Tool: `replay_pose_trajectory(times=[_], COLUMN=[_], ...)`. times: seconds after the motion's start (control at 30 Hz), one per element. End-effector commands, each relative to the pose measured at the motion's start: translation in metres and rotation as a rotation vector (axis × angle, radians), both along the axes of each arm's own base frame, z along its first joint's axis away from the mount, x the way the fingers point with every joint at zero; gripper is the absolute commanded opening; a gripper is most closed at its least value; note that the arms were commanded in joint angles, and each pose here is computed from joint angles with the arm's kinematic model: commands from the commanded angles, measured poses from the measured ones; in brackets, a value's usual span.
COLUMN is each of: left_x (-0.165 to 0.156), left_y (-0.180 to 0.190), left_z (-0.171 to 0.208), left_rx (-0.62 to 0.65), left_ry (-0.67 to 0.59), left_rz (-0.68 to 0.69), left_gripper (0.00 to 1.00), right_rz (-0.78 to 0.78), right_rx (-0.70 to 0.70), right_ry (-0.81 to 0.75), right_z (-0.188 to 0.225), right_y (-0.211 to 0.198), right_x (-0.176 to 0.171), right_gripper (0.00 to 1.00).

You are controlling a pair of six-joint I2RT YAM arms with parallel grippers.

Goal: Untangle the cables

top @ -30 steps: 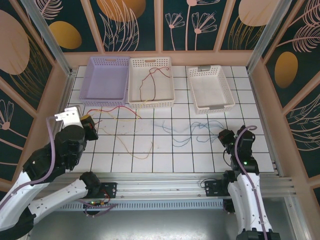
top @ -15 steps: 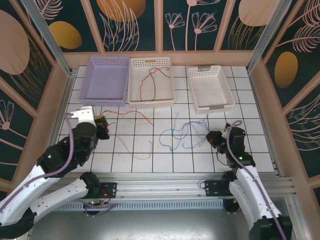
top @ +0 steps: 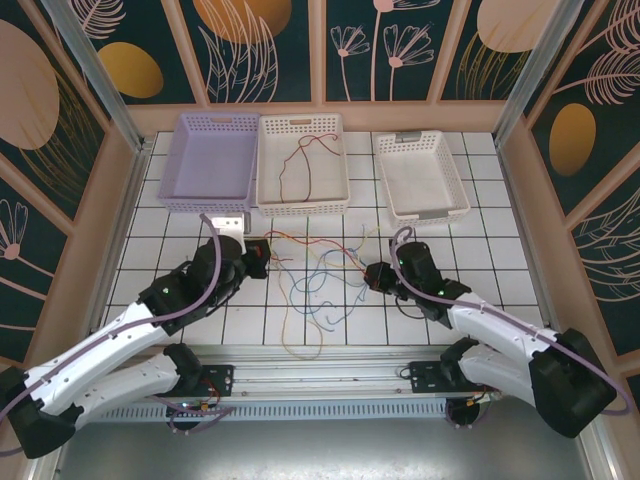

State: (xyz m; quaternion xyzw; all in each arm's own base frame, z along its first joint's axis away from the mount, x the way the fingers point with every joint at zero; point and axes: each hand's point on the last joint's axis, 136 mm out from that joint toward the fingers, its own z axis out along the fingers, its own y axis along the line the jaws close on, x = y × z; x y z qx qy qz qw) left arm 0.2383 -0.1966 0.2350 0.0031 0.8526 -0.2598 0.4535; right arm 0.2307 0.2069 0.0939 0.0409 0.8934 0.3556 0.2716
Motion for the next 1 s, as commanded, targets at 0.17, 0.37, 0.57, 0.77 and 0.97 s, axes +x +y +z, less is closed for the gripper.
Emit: replay_pose_trajectory(times=[0.17,0.37,0.57,0.77,0.97], left_x=[0.003,0.006,0.008,0.006,-0.001], left_y=[-0.019,-0.029,-0.041,-0.047,-0.061], left_z=[-0.006,-0.017,-0.014,-0.024,-0.018], left_rx=[-0.084,-0.122,-0.153,-0.145,-0.189], left_ry=[0.007,0.031,0.038,0.056,0.040], left_rz=[-0.044,-0.052,-0.080,-0.110,-0.199], left_gripper=[0.00,0.00,0.00,0.00,0.00], right_rz=[0.036,0.066,0.178,0.206,0.295], right_rx=[0.064,0.113,0.180,0.293,0.339], right_ry=[-0.254,-0.327,-0.333,-0.423,-0.451], right_z=[0.077,0.111,0.124,0.159,0.168], right_y=[0.008,0.008,0.031,0.033,0.050], right_x=[0.015,0.006,-0.013,-0.027,-0.039], right_gripper=[0.45,0.47,0.46,0.46,0.44])
